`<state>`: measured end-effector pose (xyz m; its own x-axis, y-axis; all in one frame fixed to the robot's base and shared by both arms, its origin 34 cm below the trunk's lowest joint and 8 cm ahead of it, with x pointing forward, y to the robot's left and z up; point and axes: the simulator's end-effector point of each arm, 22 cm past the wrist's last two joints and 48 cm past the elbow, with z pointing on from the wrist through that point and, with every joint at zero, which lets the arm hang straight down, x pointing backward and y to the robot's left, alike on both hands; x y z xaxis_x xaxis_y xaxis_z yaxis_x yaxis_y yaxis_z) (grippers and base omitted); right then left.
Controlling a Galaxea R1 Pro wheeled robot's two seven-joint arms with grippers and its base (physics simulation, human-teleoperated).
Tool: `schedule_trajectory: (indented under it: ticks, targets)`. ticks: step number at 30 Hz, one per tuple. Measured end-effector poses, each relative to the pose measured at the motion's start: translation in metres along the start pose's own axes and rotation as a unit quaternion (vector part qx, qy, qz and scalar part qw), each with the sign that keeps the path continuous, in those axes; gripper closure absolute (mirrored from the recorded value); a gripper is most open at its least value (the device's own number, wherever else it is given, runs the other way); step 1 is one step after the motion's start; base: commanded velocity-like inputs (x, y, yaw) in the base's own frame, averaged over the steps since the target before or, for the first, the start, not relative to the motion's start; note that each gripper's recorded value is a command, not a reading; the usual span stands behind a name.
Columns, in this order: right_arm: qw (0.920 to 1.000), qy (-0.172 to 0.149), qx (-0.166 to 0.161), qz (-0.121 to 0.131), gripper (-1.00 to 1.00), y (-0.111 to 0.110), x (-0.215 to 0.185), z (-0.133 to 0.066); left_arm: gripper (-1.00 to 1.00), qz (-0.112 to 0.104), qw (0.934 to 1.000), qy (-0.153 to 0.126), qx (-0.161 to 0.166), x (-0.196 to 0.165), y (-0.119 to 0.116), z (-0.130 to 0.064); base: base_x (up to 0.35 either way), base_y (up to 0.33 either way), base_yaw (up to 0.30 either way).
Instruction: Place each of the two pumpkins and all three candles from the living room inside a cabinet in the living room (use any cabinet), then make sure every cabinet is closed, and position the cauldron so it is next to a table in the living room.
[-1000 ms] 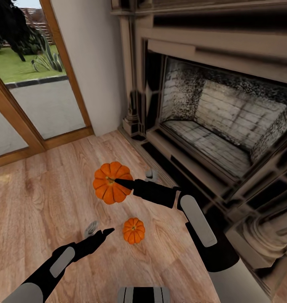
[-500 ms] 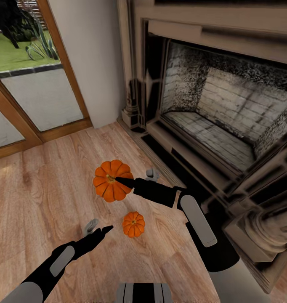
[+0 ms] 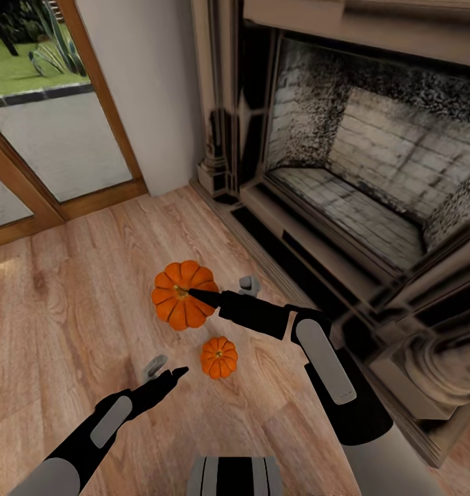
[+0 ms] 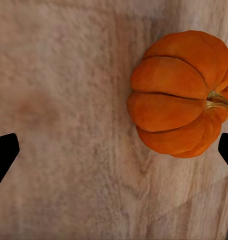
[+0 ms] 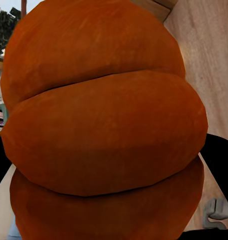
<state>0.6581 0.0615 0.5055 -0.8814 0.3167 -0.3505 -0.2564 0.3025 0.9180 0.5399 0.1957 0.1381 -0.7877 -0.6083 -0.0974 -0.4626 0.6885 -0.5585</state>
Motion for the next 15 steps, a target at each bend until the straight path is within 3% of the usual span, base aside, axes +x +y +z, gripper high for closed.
schedule_trajectory:
  ticks: [10,15]
  targets:
    - [1.0000,0.003,0.003,0.008,1.00,-0.009,0.004,0.002,-1.00,-0.007,0.9999,0.010,-0.003,0.015,-0.002,0.009,0.000,0.000,0.000]
    - [1.0000,0.003,0.002,0.009,1.00,-0.008,0.004,0.003,-1.00,-0.003,0.9991,0.004,-0.043,0.010,0.005,0.010,0.000,0.000,0.000]
